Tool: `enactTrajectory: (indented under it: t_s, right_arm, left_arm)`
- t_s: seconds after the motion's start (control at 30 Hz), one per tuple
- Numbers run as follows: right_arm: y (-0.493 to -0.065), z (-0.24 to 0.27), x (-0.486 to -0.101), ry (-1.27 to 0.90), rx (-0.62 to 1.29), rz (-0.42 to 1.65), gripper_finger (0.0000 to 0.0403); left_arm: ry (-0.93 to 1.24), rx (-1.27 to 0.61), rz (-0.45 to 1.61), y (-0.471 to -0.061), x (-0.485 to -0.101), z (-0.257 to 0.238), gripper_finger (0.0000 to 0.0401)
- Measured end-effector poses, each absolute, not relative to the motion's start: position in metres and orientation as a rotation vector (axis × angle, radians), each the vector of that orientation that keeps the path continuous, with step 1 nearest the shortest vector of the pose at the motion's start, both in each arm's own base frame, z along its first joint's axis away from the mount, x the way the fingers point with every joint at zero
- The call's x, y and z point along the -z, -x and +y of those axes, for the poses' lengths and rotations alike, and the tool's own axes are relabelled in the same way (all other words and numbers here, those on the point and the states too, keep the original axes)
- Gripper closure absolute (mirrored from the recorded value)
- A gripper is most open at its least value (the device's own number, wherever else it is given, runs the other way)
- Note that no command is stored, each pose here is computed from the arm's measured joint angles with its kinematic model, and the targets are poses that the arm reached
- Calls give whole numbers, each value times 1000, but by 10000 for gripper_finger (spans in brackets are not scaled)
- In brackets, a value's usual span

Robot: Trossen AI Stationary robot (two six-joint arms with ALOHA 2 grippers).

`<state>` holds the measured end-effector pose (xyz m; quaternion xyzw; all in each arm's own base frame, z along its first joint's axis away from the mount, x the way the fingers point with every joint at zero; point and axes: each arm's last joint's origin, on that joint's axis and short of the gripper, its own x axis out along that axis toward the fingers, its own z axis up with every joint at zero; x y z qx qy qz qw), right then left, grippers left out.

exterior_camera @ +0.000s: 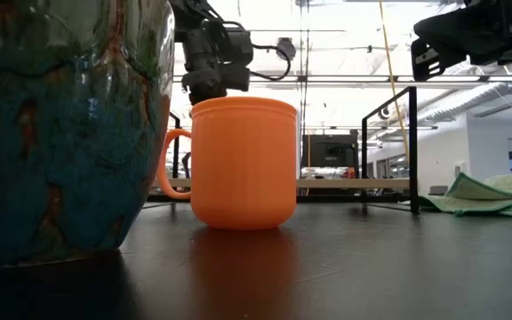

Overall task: Stack small to large cups/mugs on shelf
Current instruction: Put the transparent mug on the shelf

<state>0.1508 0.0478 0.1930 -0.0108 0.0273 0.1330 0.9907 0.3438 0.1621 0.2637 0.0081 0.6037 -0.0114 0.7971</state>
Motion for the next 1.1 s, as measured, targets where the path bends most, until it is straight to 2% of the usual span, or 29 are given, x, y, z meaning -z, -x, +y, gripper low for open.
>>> enactTrajectory:
  t_s: [0.3, 0.63, 1.1]
  right_arm:
    - [-151, 48, -193, 21, -265, 53, 403]
    - [-151, 48, -196, 20, -259, 19, 403]
    - [-151, 47, -197, 24, -253, 10, 403]
  left_arm:
    - [-70, 29, 1266, -326, -251, 160, 401]
    - [-48, -43, 1170, -285, -265, 158, 401]
    - [-65, 21, 1162, -295, -261, 141, 401]
